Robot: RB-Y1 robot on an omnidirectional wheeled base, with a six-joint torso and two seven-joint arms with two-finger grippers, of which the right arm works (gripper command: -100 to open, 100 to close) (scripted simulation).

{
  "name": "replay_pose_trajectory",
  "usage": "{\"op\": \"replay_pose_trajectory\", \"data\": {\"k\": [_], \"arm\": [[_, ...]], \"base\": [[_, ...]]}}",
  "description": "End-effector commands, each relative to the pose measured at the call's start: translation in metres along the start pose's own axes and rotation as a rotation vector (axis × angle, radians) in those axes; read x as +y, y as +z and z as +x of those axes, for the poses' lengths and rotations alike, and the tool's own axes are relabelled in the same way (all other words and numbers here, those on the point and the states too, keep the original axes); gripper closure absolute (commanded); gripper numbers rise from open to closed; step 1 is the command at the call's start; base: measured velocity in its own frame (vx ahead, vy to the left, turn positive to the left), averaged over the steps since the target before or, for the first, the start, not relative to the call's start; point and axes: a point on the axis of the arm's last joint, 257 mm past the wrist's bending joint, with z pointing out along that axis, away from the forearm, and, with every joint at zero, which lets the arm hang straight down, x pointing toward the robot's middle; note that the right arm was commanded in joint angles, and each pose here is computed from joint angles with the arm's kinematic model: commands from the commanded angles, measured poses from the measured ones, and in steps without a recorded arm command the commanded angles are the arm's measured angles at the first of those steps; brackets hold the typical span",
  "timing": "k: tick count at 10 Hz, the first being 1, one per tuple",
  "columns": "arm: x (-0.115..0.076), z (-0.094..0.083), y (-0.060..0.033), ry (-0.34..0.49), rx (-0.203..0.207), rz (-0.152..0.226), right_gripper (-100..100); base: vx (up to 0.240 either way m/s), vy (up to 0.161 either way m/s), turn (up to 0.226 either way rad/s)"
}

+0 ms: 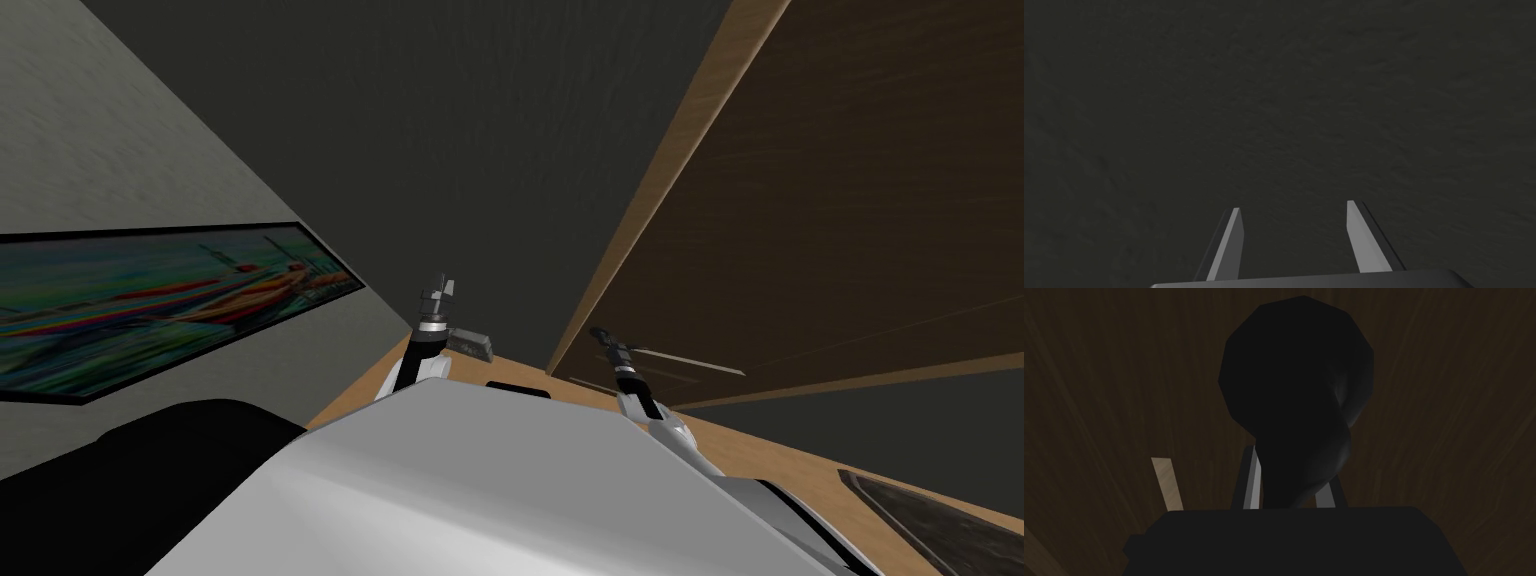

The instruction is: Pull the door open

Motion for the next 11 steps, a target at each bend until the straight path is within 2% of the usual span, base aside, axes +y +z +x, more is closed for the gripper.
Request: {"op": "replay_pose_trajectory", "data": {"k": [1,2,6,11], "arm": [[0.002,0.000,0.0007,-0.002,0.002,-0.004,100],[0.002,0.000,0.0007,-0.002,0.002,-0.004,100],[0.004,0.014,-0.0084,-0.008,0.077,-0.014,100],[0.006,0.034,-0.0228,-0.010,0.181,-0.023,100]], "base": [[0.000,0.000,0.000],[0.000,0.000,0.000],[-0.151,-0.056,0.044],[-0.199,-0.079,0.041]]}}
